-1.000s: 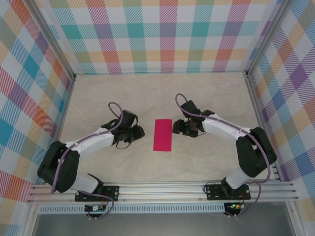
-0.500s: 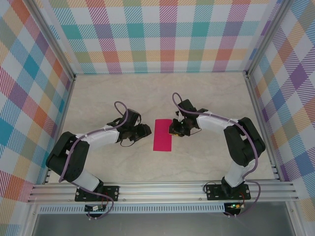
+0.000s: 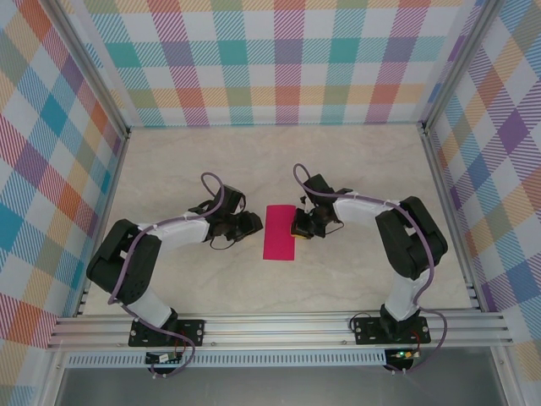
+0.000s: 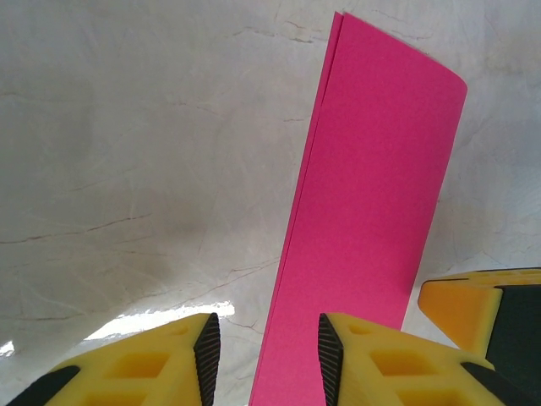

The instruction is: Fold a paper plane with a square sheet of paper (pick it up from the middle)

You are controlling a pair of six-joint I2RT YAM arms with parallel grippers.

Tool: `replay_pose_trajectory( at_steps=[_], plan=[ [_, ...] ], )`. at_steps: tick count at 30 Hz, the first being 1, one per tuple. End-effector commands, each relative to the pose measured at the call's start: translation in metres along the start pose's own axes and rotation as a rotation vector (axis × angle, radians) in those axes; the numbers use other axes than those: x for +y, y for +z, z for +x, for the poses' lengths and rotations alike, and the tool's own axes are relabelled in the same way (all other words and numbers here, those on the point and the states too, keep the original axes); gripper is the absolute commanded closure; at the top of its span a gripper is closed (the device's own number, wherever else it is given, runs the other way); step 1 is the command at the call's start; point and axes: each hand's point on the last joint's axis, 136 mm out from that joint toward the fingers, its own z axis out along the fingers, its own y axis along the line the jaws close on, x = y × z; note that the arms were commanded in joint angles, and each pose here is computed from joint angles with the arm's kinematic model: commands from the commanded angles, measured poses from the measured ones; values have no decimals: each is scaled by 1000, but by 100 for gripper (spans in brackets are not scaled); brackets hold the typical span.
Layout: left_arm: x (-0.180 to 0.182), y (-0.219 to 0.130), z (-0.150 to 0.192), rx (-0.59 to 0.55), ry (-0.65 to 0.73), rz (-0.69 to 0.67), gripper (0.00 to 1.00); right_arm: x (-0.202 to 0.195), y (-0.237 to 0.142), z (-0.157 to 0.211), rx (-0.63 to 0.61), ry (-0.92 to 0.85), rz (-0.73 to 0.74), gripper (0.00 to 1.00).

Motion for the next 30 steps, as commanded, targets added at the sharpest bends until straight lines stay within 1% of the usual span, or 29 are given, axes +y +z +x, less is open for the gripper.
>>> replay_pose_trajectory(
  at_steps=[1,19,30],
  plan=[
    [-11,1,-6,3,15,31,62,-1,4,-2,-2,16,-13,94],
    [-10,16,0,44,12,7,61,-35,19,17,33,72,30,93],
    [-21,27,8,91,-2,70,58,-46,23,23,47,96,39,93]
  ],
)
